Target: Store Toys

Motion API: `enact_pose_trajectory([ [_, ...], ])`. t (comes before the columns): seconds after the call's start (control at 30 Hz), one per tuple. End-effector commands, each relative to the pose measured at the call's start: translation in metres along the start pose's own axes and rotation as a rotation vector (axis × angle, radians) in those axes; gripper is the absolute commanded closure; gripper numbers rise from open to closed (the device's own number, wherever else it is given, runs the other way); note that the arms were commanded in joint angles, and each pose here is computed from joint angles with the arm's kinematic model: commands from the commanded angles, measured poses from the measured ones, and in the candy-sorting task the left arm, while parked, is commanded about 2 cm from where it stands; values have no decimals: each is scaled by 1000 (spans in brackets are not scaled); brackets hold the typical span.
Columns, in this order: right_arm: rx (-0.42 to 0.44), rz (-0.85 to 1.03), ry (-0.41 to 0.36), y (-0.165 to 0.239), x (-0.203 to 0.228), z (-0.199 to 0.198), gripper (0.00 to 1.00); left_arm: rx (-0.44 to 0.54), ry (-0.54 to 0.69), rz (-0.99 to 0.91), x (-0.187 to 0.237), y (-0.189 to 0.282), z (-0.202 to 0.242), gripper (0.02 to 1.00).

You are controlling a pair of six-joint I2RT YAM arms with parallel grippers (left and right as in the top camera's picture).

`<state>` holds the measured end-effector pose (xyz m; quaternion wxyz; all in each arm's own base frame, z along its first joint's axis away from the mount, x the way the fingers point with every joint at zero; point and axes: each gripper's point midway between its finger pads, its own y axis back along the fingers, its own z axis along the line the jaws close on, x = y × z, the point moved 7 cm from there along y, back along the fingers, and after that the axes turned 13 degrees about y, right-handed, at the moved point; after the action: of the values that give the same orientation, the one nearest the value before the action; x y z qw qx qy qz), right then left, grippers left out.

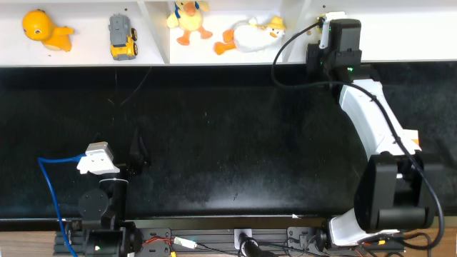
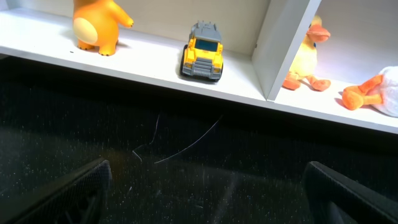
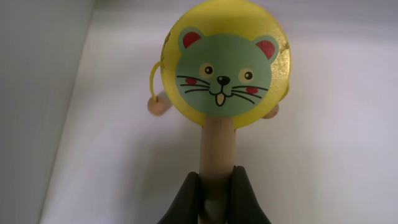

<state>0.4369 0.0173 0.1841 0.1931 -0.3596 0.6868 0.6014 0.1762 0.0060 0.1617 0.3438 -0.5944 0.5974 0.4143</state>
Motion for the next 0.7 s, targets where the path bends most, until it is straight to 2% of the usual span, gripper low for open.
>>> enact_pose_trajectory([
  [0.03,-13,-14,2,-11,1,2,956,20,24,0,1,0,-2,20],
  [0.17,-64,-35,-4,-20,1,8,956,20,24,0,1,0,-2,20],
  [0.27,-63,-37,-46,-24,1,9,956,20,24,0,1,0,-2,20],
  [0.37,-63,-42,-55,-24,0,9,952,20,24,0,1,0,-2,23],
  [0.4,-63,-42,-55,-24,0,9,877,20,24,0,1,0,-2,20],
  [0.47,-64,-36,-62,-24,1,9,645,20,24,0,1,0,-2,20],
  [0.53,-66,-24,-77,-23,2,9,487,20,24,0,1,0,-2,20],
  [0.6,-66,-13,-77,-19,2,8,154,20,24,0,1,0,-2,20],
  [0.63,-61,-10,-77,-16,2,7,36,20,24,0,1,0,-2,20],
  [0.7,-48,-10,-81,-7,-1,5,3,20,24,0,1,0,-2,23],
])
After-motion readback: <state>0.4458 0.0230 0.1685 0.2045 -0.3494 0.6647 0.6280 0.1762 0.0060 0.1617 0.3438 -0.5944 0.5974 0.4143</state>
